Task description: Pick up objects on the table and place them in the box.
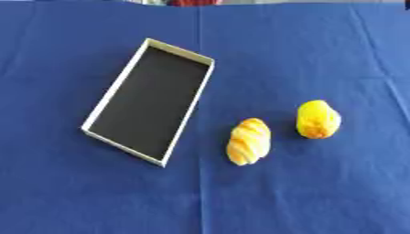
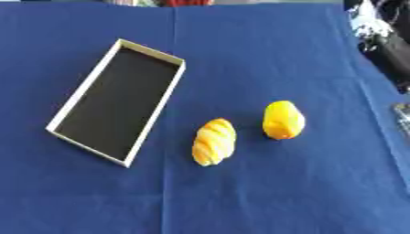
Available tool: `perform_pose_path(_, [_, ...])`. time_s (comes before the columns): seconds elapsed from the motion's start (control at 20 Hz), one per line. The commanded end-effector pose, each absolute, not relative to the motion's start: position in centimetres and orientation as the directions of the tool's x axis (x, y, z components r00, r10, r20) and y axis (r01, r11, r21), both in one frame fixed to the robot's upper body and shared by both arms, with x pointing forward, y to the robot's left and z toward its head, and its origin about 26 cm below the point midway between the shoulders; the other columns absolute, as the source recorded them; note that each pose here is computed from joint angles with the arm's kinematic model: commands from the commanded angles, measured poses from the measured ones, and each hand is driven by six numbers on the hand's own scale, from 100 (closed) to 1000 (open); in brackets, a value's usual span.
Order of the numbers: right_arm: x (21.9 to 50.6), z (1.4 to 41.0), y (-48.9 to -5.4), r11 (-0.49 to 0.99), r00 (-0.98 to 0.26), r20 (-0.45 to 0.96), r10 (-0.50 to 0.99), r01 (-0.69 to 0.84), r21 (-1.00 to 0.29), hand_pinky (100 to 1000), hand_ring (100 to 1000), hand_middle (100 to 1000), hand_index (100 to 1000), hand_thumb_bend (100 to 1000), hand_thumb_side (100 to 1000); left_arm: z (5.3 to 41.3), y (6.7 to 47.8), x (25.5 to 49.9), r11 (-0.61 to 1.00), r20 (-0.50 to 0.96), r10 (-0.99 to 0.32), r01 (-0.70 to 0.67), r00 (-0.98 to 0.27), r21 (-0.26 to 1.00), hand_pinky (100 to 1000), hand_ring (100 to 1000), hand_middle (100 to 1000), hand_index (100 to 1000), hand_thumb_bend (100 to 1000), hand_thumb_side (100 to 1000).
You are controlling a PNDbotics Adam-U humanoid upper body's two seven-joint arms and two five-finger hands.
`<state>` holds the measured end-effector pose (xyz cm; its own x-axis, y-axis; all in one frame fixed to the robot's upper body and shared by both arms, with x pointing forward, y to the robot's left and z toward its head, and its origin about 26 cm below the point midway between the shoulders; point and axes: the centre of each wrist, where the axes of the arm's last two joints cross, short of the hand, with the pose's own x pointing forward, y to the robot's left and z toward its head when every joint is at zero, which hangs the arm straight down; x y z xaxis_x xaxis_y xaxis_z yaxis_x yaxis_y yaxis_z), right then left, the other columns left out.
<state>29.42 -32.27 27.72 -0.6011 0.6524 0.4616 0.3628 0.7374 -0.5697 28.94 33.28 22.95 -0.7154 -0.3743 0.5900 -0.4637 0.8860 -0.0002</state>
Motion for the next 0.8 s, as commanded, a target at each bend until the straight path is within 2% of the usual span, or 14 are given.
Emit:
perform_pose_path(0.05, [28.5, 29.9, -32.8, 0.505, -0.512, 0.283, 0.811, 0.368, -0.781, 901, 905, 888, 871, 211, 585, 24.0, 33.8, 28.5, 0.876, 0.555, -0.411, -0.482, -0.723, 0.020, 874, 834, 840, 872, 629, 751])
perform_pose_path(0.2, [28.2, 30.8, -33.1, 0.292, -0.427, 0.136, 0.894, 0.324, -0.900, 902, 896, 876, 875, 231, 563, 23.9, 33.8, 28.4, 0.875, 0.557, -0.414, -0.483, -0.720, 0.027, 874, 834, 839, 871, 631, 745])
perform_pose_path(0.4, [28.1, 31.5, -33.0, 0.131, -0.394, 0.019, 0.919, 0.262, -0.956, 911, 914, 881, 879, 245, 516, 24.0, 33.7, 28.5, 0.878, 0.557, -0.412, -0.478, -0.721, 0.029, 874, 833, 839, 871, 626, 747])
perform_pose_path(0.6, [28.0, 31.4, -32.9, 0.071, -0.407, -0.011, 0.913, 0.185, -0.980, 918, 930, 891, 879, 315, 356, 24.0, 33.8, 28.5, 0.878, 0.557, -0.413, -0.478, -0.721, 0.031, 873, 833, 837, 871, 627, 746])
perform_pose_path(0.8, [28.1, 30.9, -33.0, 0.077, -0.417, 0.029, 0.908, 0.099, -0.992, 923, 936, 892, 875, 406, 194, 24.0, 33.7, 28.5, 0.879, 0.559, -0.410, -0.476, -0.720, 0.031, 873, 833, 836, 871, 625, 746])
